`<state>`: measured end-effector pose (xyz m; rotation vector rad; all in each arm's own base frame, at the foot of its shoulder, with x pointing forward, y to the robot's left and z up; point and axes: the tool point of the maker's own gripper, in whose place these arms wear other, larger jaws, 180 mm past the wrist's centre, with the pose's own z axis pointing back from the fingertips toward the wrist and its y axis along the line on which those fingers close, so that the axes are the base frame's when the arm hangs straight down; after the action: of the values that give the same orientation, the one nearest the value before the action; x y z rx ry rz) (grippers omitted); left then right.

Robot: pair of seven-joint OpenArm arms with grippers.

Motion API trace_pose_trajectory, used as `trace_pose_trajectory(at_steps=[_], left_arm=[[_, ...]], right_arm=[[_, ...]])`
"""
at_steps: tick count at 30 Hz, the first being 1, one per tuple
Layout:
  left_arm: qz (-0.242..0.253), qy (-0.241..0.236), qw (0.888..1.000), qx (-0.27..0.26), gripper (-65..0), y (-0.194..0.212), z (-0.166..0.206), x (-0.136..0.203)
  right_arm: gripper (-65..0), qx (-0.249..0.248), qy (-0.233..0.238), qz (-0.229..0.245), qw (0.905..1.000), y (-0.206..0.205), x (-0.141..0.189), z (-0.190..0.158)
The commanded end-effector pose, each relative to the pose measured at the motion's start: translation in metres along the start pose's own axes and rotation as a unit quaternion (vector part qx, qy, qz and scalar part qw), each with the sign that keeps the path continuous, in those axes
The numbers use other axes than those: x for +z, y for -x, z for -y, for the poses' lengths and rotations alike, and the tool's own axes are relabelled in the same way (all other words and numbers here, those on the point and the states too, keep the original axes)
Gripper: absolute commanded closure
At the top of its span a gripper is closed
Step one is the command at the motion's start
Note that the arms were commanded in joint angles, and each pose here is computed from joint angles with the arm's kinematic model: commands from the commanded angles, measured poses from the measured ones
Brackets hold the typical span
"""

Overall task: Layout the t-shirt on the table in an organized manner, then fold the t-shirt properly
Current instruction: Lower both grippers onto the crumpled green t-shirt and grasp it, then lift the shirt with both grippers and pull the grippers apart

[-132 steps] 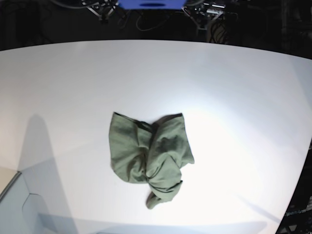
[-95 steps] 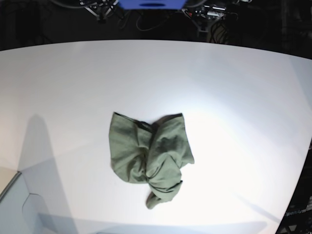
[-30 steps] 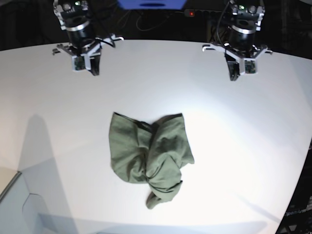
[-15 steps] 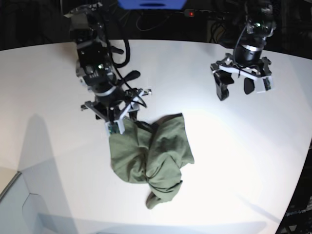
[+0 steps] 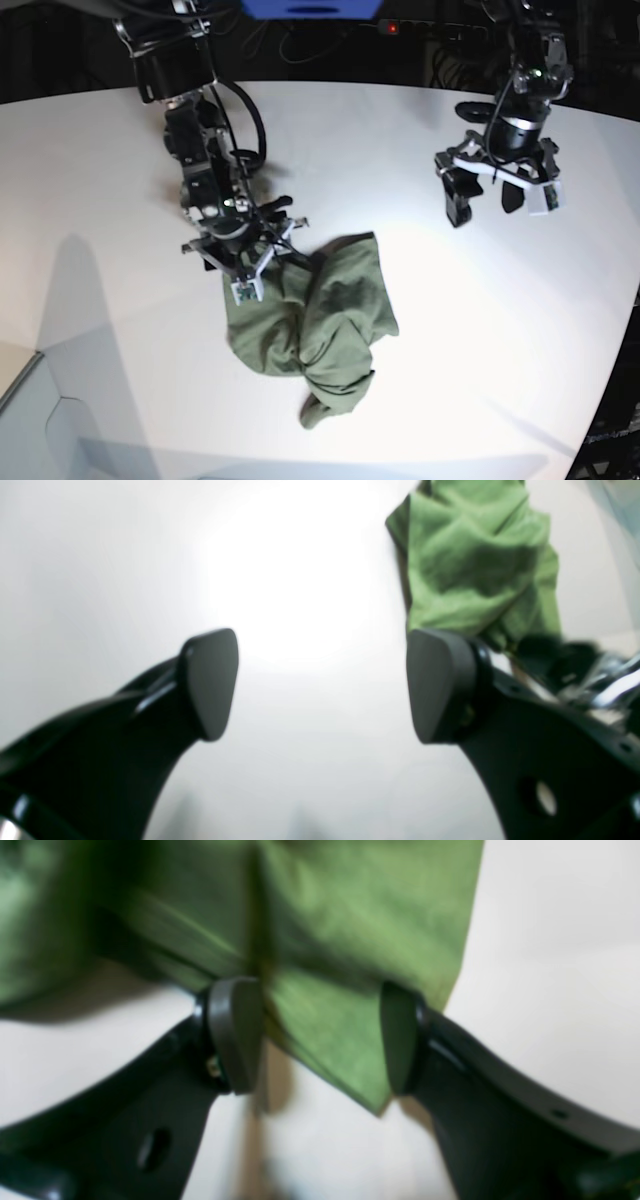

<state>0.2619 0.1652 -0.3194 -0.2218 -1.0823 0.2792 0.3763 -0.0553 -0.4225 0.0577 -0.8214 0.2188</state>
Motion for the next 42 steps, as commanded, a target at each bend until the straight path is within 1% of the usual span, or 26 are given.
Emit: trace_pose_trajectory(at_steps=[1, 2, 3, 4, 5, 6, 7, 8, 10, 11, 15, 17, 21, 27, 28, 29, 30, 31, 33, 34, 35, 36, 37, 39, 40, 42], left_arm=[[0.016, 0.004, 1.000, 0.002, -50.8, -0.008, 0.002, 0.001], [0.016, 0.004, 1.000, 0.003, -50.8, -0.008, 0.001, -0.002], [0.018, 0.004, 1.000, 0.004, -50.8, -0.009, 0.001, -0.005], [0.016, 0.003, 1.000, 0.006, -50.8, -0.009, 0.001, -0.010], [0.010, 0.001, 1.000, 0.011, -50.8, -0.005, -0.001, -0.014], [0.005, -0.001, 1.000, 0.014, -50.8, -0.002, -0.003, -0.020], [0.000, -0.003, 1.000, 0.018, -50.8, 0.002, -0.004, -0.025], [-0.006, -0.004, 1.000, 0.023, -50.8, 0.005, -0.006, -0.033], [-0.021, 0.009, 0.999, 0.025, -50.8, 0.015, 0.004, -0.052], [-0.035, 0.016, 0.999, 0.026, -50.8, 0.024, 0.009, -0.062], [-0.079, 0.053, 0.995, 0.016, -50.8, 0.050, 0.041, -0.091], [-0.104, 0.078, 0.991, 0.004, -50.9, 0.066, 0.065, -0.102], [-0.142, 0.118, 0.983, -0.013, -50.9, 0.092, 0.107, -0.114], [-0.175, 0.126, 0.976, -0.002, -50.3, 0.115, 0.125, -0.125], [-0.178, 0.130, 0.975, -0.006, -48.7, 0.117, 0.128, -0.124], [-0.178, 0.133, 0.975, -0.012, -44.2, 0.117, 0.128, -0.122], [-0.174, 0.134, 0.975, -0.017, -37.7, 0.114, 0.126, -0.121], [-0.167, 0.137, 0.976, -0.022, -27.4, 0.108, 0.126, -0.120], [-0.159, 0.134, 0.978, -0.022, -4.1, 0.101, 0.121, -0.117], [-0.154, 0.127, 0.980, -0.023, 0.0, 0.097, 0.114, -0.117], [-0.148, 0.120, 0.981, -0.022, -0.2, 0.091, 0.107, -0.118], [-0.135, 0.114, 0.984, -0.023, -5.1, 0.079, 0.099, -0.118], [-0.117, 0.105, 0.987, -0.024, -5.4, 0.064, 0.088, -0.118], [-0.079, 0.086, 0.993, -0.023, -1.3, 0.034, 0.066, -0.113], [-0.047, 0.076, 0.996, -0.022, 0.0, 0.008, 0.055, -0.108], [0.015, 0.055, 0.998, -0.019, -0.7, -0.040, 0.034, -0.098]], right_arm=[[-36.9, 0.002, 0.000, 0.009, 1.0000, -0.010, -0.002, 0.001], [-35.5, 0.002, 0.000, 0.008, 1.0000, -0.006, -0.003, 0.001], [-32.0, 0.003, 0.001, 0.007, 1.0000, -0.004, -0.003, 0.003], [-25.0, 0.005, 0.004, 0.001, 1.0000, 0.003, -0.002, 0.006], [-15.6, 0.006, 0.005, 0.004, 1.0000, 0.005, 0.001, 0.007], [-4.6, 0.006, 0.005, 0.014, 0.9999, 0.000, 0.007, 0.006], [0.0, 0.006, 0.007, 0.020, 0.9998, -0.002, 0.012, 0.007], [0.0, 0.010, 0.010, 0.029, 0.9995, -0.005, 0.019, 0.011], [-2.4, 0.016, 0.015, 0.046, 0.9987, -0.013, 0.035, 0.016], [-0.3, 0.018, 0.015, 0.062, 0.9978, -0.021, 0.045, 0.016], [0.0, 0.022, 0.014, 0.100, 0.9946, -0.042, 0.078, 0.015], [0.0, 0.022, 0.014, 0.101, 0.9945, -0.046, 0.085, 0.014], [0.0, 0.021, 0.014, 0.087, 0.9959, -0.043, 0.085, 0.014], [0.0, 0.020, 0.013, 0.076, 0.9968, -0.033, 0.085, 0.012], [0.0, 0.020, 0.013, 0.076, 0.9968, -0.033, 0.085, 0.012], [0.0, 0.020, 0.013, 0.076, 0.9968, -0.033, 0.085, 0.012], [0.0, 0.021, 0.013, 0.077, 0.9967, -0.034, 0.085, 0.013], [0.0, 0.023, 0.015, 0.078, 0.9966, -0.035, 0.085, 0.014], [0.0, 0.018, 0.024, 0.080, 0.9963, -0.037, 0.085, 0.022], [0.0, 0.012, 0.032, 0.081, 0.9962, -0.037, 0.086, 0.029], [0.0, 0.008, 0.039, 0.086, 0.9955, -0.041, 0.086, 0.035], [0.0, 0.005, 0.045, 0.088, 0.9951, -0.044, 0.087, 0.041], [0.0, 0.001, 0.052, 0.091, 0.9945, -0.047, 0.087, 0.048], [0.0, -0.008, 0.067, 0.093, 0.9933, -0.048, 0.089, 0.061], [0.0, -0.013, 0.074, 0.100, 0.9921, -0.054, 0.090, 0.068], [0.0, -0.021, 0.087, 0.110, 0.9898, -0.063, 0.092, 0.080]])
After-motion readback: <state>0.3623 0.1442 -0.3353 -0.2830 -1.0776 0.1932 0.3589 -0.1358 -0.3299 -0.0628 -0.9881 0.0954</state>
